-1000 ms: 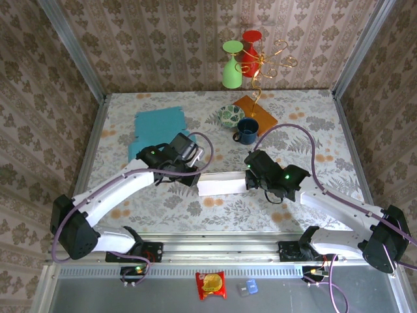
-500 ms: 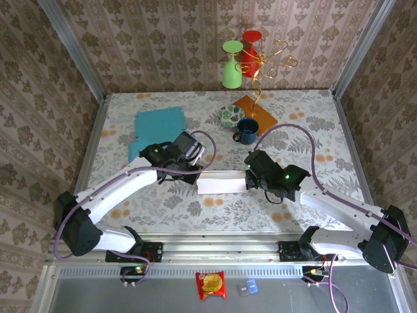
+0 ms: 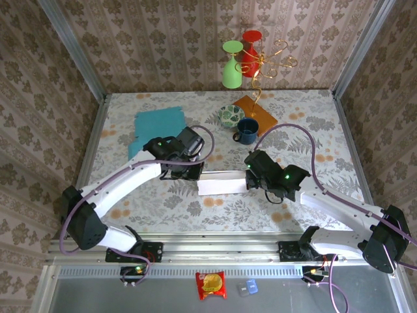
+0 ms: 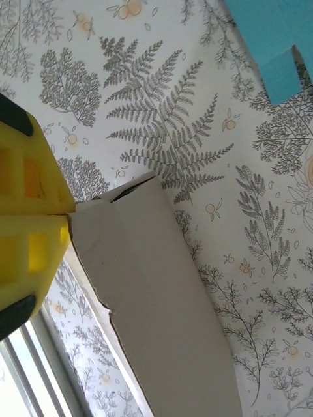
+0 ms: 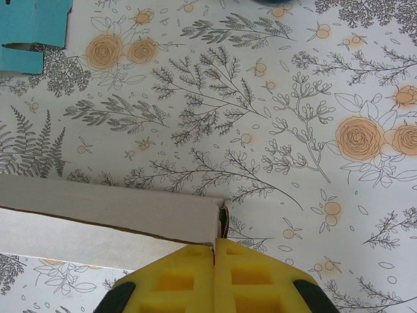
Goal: Fold the paper box
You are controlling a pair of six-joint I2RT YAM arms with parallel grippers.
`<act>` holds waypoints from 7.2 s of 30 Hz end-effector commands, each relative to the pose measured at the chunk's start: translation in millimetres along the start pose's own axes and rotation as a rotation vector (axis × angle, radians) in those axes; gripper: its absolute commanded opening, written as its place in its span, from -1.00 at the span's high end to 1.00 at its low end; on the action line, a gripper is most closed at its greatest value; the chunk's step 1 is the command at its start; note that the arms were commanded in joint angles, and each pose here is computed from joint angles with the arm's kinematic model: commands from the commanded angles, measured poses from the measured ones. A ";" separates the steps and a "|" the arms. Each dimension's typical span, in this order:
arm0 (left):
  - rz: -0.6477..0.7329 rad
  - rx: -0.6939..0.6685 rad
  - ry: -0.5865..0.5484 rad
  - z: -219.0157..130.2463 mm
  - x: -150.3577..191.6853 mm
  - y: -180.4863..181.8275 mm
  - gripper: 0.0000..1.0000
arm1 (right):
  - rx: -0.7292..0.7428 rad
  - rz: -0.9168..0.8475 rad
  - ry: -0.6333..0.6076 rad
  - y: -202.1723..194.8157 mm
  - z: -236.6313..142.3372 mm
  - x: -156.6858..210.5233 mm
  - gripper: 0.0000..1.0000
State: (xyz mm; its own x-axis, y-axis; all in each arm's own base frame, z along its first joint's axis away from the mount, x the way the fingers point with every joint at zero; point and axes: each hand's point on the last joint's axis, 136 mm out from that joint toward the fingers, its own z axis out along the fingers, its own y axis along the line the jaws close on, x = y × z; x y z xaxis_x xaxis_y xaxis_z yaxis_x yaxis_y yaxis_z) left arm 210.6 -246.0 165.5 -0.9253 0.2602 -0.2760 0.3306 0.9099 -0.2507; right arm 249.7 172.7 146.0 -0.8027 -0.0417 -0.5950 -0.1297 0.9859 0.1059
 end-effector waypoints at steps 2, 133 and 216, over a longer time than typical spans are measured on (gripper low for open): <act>-0.082 0.048 0.041 -6.3 -1.5 -12.5 1.00 | 0.027 -0.010 0.052 -1.9 3.1 11.0 1.00; -0.773 0.353 -0.195 -2.5 5.6 -1.1 0.19 | -0.296 1.352 0.085 -17.5 20.4 46.8 0.42; -0.327 0.335 -0.158 51.7 12.2 -57.1 0.95 | -0.262 1.378 0.143 19.1 29.4 5.6 -0.33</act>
State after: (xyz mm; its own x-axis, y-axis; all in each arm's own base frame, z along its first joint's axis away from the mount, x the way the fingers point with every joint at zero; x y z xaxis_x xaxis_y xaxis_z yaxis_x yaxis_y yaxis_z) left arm 197.3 -321.2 145.5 -0.9571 -0.1916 -0.2172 0.0265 0.6889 -0.7244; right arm 265.3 202.7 130.2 -0.4363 0.8836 0.1702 0.6929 0.2092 0.6900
